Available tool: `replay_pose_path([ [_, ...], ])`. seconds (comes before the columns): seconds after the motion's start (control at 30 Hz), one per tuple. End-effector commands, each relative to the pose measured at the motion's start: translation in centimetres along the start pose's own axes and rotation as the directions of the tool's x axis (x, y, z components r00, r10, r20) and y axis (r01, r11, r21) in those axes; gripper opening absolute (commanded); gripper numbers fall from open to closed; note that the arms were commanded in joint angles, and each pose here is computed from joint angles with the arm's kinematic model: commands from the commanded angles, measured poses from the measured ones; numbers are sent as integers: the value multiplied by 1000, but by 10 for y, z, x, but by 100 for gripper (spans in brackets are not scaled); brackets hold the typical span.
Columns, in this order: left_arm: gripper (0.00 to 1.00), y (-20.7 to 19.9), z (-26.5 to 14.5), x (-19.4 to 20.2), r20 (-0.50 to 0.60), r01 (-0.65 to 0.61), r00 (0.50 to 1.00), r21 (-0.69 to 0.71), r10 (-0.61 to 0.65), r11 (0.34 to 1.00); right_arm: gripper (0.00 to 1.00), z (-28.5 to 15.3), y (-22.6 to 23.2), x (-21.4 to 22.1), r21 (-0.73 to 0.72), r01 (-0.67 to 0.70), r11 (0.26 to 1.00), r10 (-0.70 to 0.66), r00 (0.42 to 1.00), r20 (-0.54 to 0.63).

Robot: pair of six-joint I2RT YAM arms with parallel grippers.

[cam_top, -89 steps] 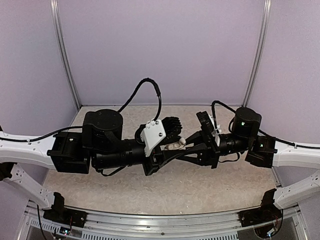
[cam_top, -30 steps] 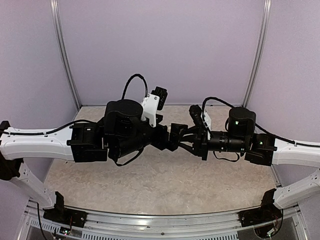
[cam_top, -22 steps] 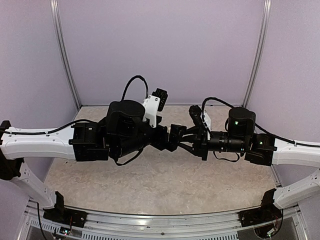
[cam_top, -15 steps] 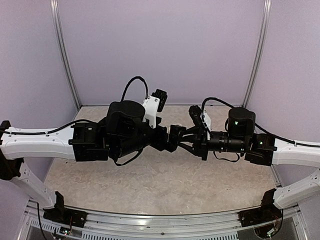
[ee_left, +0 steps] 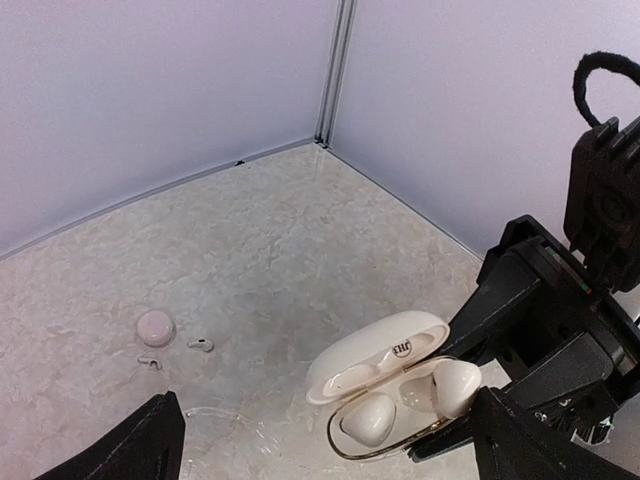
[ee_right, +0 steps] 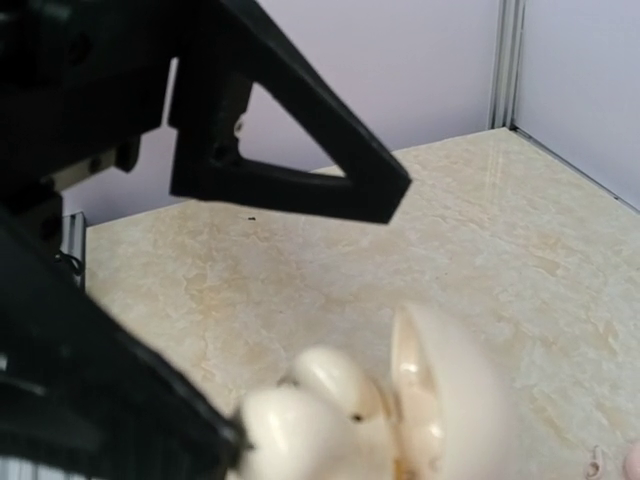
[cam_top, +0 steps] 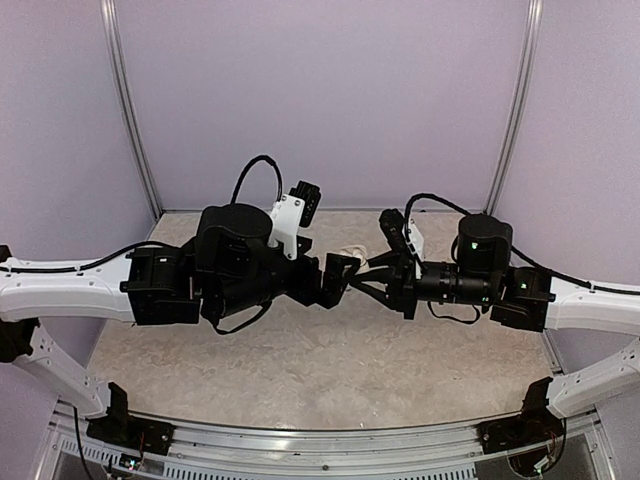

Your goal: Insert the wireless bluetooth earbuds into the charging case

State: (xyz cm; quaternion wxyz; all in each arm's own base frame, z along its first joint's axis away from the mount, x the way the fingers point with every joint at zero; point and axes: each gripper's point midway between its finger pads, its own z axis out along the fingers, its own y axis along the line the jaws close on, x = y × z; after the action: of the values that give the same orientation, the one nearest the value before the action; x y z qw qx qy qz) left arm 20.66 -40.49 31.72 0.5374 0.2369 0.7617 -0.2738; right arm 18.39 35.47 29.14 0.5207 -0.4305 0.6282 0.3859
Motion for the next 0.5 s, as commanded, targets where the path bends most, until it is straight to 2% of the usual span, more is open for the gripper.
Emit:
replay_pose_path([
  [0.0,99,15,-6,-2,8,12,1000,-41,-12,999,0,-7,8,-23,-24,27,999,-25,998,62],
  [0.47,99,19,-13,-7,25,0,1000,-47,1,999,0,-8,17,-25,-75,36,997,-29,996,85],
])
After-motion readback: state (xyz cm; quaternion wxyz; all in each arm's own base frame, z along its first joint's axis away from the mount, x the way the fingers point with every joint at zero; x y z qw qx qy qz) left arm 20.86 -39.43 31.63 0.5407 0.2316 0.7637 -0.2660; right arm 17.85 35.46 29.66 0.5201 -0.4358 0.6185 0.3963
